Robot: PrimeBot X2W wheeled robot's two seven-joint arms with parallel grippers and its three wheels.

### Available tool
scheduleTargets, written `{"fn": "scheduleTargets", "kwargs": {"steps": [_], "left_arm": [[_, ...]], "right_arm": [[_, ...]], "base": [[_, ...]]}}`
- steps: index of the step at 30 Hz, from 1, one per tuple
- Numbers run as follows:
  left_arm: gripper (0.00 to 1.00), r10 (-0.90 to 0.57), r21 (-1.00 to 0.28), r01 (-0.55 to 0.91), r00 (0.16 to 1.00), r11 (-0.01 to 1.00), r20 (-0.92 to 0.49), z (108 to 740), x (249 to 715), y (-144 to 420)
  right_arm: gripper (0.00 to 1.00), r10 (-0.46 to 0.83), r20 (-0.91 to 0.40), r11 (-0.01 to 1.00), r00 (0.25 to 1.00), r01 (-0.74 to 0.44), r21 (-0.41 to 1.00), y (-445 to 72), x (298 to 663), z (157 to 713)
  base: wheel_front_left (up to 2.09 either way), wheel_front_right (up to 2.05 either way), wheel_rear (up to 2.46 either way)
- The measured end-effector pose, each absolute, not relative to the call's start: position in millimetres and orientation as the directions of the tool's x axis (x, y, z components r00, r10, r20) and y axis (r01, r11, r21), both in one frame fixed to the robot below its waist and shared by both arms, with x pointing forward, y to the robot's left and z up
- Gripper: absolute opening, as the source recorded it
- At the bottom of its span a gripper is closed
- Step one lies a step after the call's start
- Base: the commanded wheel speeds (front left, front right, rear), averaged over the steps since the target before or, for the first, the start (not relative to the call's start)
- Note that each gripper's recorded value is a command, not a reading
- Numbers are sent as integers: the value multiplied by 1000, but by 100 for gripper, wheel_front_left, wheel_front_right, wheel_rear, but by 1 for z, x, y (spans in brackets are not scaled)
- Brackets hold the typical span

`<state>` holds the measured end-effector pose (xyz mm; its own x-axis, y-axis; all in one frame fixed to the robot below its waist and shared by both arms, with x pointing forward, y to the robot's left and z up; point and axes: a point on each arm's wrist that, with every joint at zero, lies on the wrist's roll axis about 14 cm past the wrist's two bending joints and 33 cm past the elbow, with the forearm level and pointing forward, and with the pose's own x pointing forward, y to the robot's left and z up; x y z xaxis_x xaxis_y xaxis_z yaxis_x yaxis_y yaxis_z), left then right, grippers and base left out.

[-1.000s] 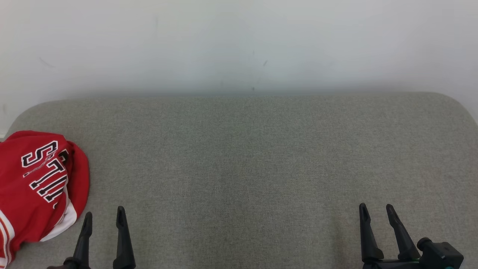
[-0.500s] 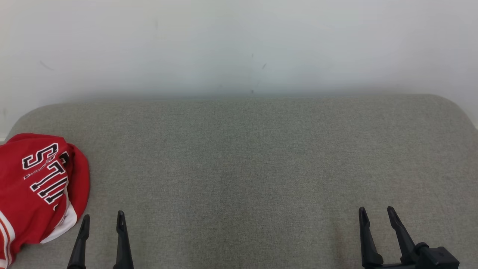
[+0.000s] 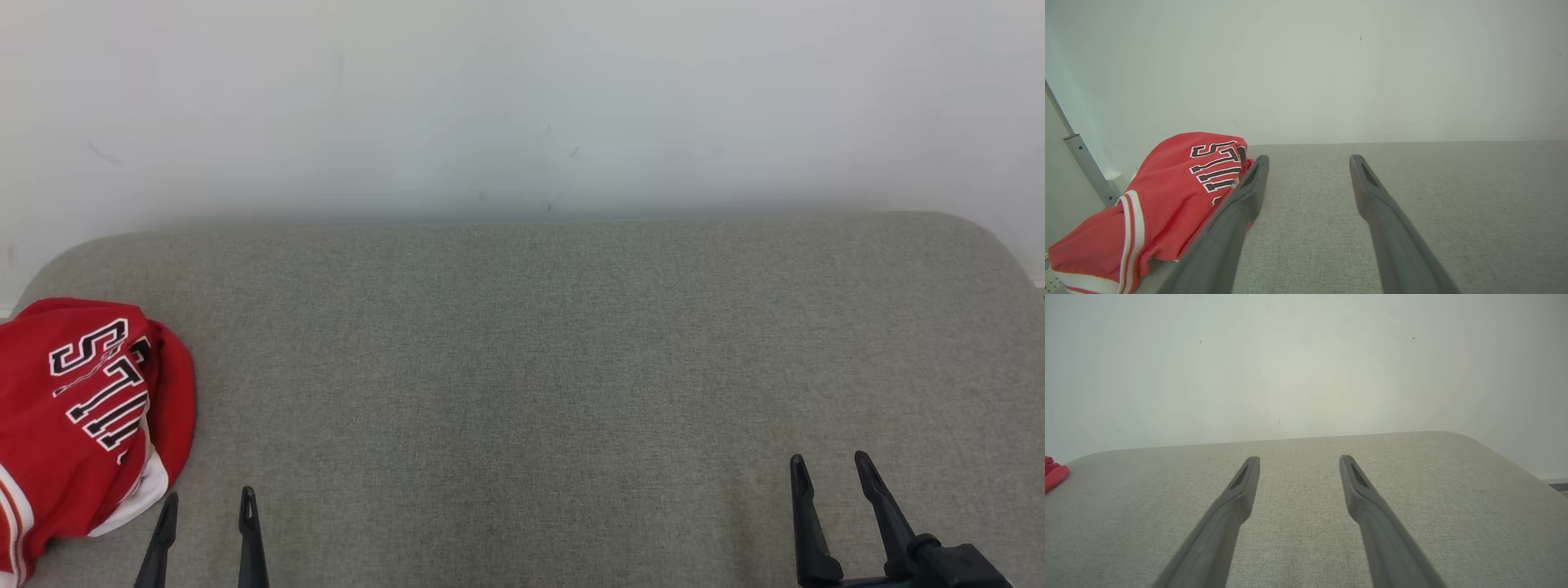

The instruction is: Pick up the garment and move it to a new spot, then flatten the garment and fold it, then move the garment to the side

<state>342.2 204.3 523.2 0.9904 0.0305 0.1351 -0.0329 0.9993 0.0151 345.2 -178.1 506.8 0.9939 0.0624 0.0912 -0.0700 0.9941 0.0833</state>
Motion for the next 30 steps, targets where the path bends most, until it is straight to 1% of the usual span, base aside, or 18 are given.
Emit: {"fn": "scheduleTargets", "kwargs": {"steps": [11,17,30], "left_arm": [[100,30,0,-30,995,1000,93,509,338,207],[100,11,6,-12,996,1000,90,509,338,205],[100,27,2,-27,996,1000,85,507,336,212]], "right_arm": [[100,46,84,995,995,-53,83,-184,342,505],[100,40,80,995,996,-47,83,-186,341,503],[100,30,73,996,997,-35,79,-190,339,501]], "base": [[0,0,0],[0,0,0],[0,0,0]]}}
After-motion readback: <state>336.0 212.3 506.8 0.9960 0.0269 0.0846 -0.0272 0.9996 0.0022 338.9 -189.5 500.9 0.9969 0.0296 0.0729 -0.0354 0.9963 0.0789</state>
